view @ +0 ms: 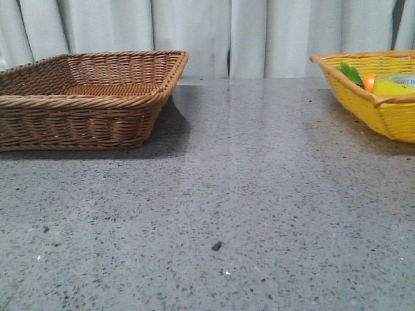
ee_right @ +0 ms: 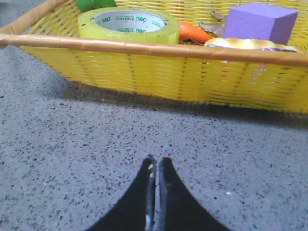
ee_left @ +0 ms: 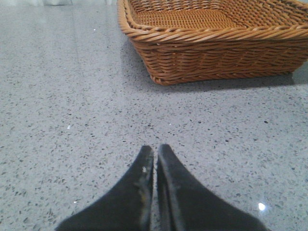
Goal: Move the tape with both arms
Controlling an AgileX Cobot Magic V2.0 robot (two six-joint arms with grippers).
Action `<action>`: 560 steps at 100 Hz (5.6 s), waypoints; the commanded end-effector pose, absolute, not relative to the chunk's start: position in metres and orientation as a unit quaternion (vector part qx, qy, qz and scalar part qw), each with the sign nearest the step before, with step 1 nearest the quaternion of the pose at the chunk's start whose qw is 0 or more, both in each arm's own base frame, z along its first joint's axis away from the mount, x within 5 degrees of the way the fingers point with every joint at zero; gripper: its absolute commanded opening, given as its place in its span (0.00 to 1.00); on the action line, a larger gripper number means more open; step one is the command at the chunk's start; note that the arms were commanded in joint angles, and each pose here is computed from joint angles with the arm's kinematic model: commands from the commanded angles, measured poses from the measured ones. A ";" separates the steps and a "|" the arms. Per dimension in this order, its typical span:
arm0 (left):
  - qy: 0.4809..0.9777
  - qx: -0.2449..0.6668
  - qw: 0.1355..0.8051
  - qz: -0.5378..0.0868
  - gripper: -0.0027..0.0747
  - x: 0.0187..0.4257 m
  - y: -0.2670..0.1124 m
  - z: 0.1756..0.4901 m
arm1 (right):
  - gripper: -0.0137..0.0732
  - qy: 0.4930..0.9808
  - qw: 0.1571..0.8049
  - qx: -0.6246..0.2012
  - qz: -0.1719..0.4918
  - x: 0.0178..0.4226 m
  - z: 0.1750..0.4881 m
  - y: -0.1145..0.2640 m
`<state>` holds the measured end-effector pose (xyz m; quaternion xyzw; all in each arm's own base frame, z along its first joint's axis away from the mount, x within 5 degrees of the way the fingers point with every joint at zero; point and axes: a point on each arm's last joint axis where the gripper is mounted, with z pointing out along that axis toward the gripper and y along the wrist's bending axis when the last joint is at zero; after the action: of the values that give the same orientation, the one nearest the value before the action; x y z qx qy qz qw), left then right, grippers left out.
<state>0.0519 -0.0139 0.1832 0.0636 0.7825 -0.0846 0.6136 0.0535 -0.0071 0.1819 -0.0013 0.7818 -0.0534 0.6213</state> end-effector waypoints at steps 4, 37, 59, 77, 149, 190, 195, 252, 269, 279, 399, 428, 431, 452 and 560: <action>0.764 0.050 0.637 -0.093 0.01 0.052 -0.013 0.185 | 0.08 0.767 0.639 -0.008 -0.058 0.054 0.180 -0.007; 0.764 0.050 0.637 -0.093 0.01 0.052 -0.013 0.185 | 0.08 0.767 0.639 -0.008 -0.058 0.054 0.180 -0.007; 0.764 0.050 0.637 -0.093 0.01 0.052 -0.013 0.185 | 0.08 0.767 0.639 -0.008 -0.058 0.054 0.180 -0.007; 0.764 0.050 0.637 -0.093 0.01 0.052 -0.013 0.185 | 0.08 0.767 0.639 -0.010 -0.061 0.054 0.180 -0.007; 0.613 -0.255 0.647 -0.375 0.01 0.053 -0.006 0.213 | 0.08 0.578 0.800 0.093 0.133 0.050 0.230 0.001; 0.718 0.005 0.668 -0.196 0.21 0.054 -0.021 0.301 | 0.08 0.698 0.696 0.128 0.109 0.052 0.306 -0.002; 0.733 0.020 0.655 -0.183 0.36 0.059 -0.023 0.313 | 0.11 0.727 0.673 0.111 0.084 0.061 0.320 -0.002; 0.764 0.069 0.606 -0.212 0.55 0.087 -0.039 0.341 | 0.64 0.914 0.403 -0.023 0.035 0.239 0.411 0.035; 0.765 0.070 0.604 -0.213 0.55 0.087 -0.039 0.341 | 0.64 0.940 0.340 -0.023 0.025 0.295 0.376 0.041; 0.765 0.070 0.604 -0.213 0.55 0.087 -0.039 0.341 | 0.64 0.952 0.306 -0.017 0.017 0.316 0.352 0.040; 0.756 0.065 0.616 -0.212 0.53 0.088 -0.038 0.343 | 0.08 0.889 0.401 -0.194 0.104 0.330 0.420 0.183; 0.768 0.073 0.599 -0.214 0.53 0.087 -0.040 0.340 | 0.35 0.925 0.318 -0.194 0.070 0.354 0.364 0.195; 0.768 0.076 0.598 -0.216 0.53 0.088 -0.041 0.341 | 0.42 0.925 0.320 -0.194 0.071 0.353 0.365 0.194; 0.757 0.131 0.596 -0.233 0.53 0.101 -0.056 0.365 | 0.67 0.907 0.363 -0.186 0.109 0.317 0.420 0.178; 0.842 0.340 0.271 -0.319 0.61 0.332 -0.319 0.361 | 0.08 0.772 0.608 -0.073 0.170 0.021 0.481 -0.007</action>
<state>0.3371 -0.3159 0.3301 0.3457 0.8611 -0.2864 0.2388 0.0175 -0.0073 0.4732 -0.0774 0.7862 0.1732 0.5881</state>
